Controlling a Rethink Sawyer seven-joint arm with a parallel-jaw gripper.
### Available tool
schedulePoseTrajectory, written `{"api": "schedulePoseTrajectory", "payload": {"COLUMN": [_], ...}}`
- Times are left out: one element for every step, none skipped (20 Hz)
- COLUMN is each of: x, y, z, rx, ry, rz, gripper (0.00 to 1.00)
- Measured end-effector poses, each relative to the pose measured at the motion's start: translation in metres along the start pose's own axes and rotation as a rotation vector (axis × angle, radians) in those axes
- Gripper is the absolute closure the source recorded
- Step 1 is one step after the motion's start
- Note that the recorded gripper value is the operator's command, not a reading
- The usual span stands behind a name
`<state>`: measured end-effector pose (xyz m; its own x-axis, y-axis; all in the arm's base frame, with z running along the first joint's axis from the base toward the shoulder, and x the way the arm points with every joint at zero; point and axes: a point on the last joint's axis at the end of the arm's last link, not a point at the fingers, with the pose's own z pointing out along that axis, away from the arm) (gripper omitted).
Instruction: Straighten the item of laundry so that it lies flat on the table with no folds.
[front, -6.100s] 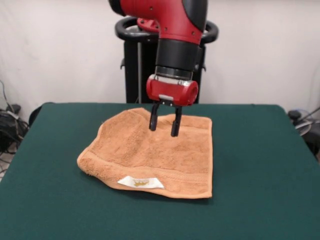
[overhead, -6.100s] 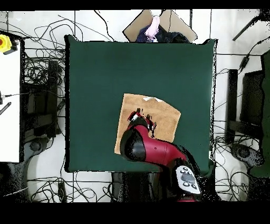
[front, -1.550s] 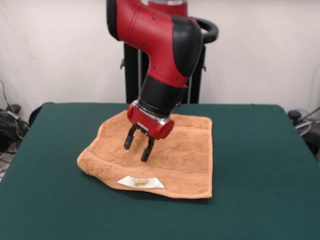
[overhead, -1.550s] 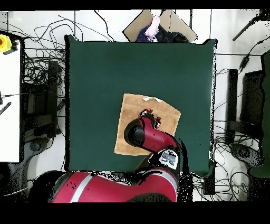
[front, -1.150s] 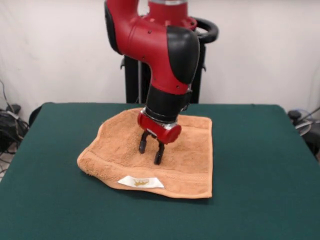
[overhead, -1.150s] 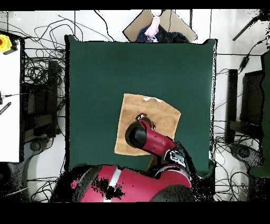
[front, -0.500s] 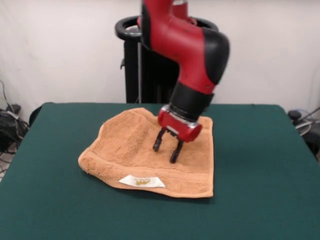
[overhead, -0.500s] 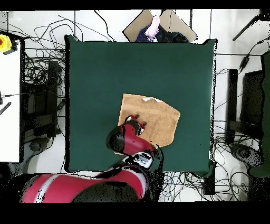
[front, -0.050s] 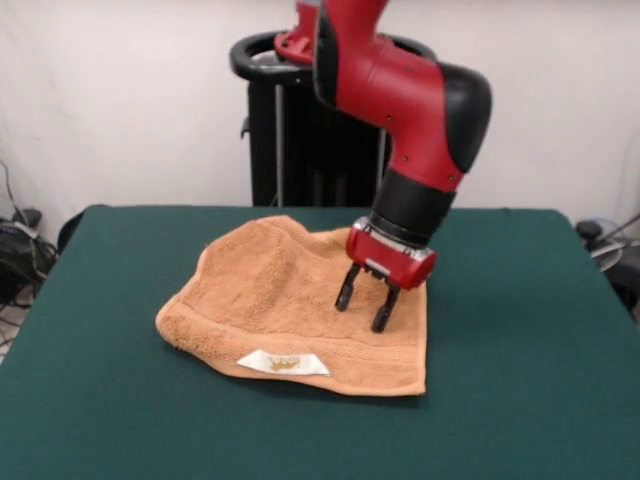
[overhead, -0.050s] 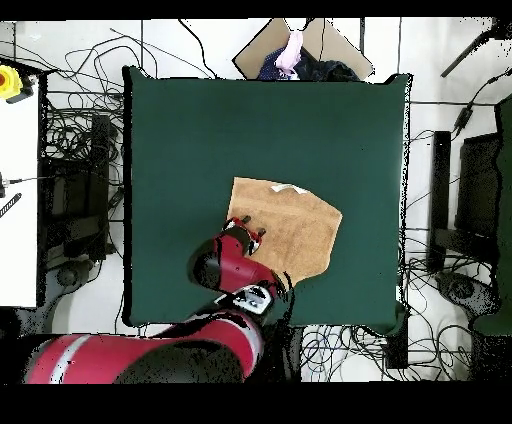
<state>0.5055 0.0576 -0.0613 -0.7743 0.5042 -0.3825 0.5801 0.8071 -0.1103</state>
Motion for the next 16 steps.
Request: {"api": "schedulePoseTrajectory", "payload": {"x": [-0.002, -0.011, -0.013, -0.017, -0.019, -0.020, -0.022, -0.023, -0.024, -0.023, -0.023, -0.022, -0.022, -0.021, -0.021, -0.021], "y": [-0.002, -0.010, -0.011, -0.016, -0.017, -0.018, -0.019, -0.020, -0.018, -0.017, -0.015, -0.010, -0.008, -0.003, -0.002, 0.000], "z": [0.002, 0.005, 0.006, 0.008, 0.008, 0.009, 0.009, 0.010, 0.009, 0.009, 0.008, 0.006, 0.005, 0.001, 0.000, -0.002], "rx": [-0.014, -0.064, -0.071, -0.089, -0.093, -0.095, -0.096, -0.095, -0.090, -0.088, -0.086, -0.079, -0.075, -0.065, -0.062, -0.056], "ry": [0.005, 0.020, 0.022, 0.031, 0.033, 0.034, 0.034, 0.033, 0.032, 0.030, 0.028, 0.021, 0.016, 0.005, 0.001, -0.006], "rz": [0.000, 0.001, 0.002, 0.006, 0.009, 0.013, 0.017, 0.021, 0.031, 0.033, 0.036, 0.040, 0.042, 0.043, 0.042, 0.042], "gripper": [0.00, 0.00, 0.00, 0.00, 0.00, 0.00, 0.00, 0.00, 0.00, 0.00, 0.00, 0.00, 0.00, 0.00, 0.00, 0.00]}}
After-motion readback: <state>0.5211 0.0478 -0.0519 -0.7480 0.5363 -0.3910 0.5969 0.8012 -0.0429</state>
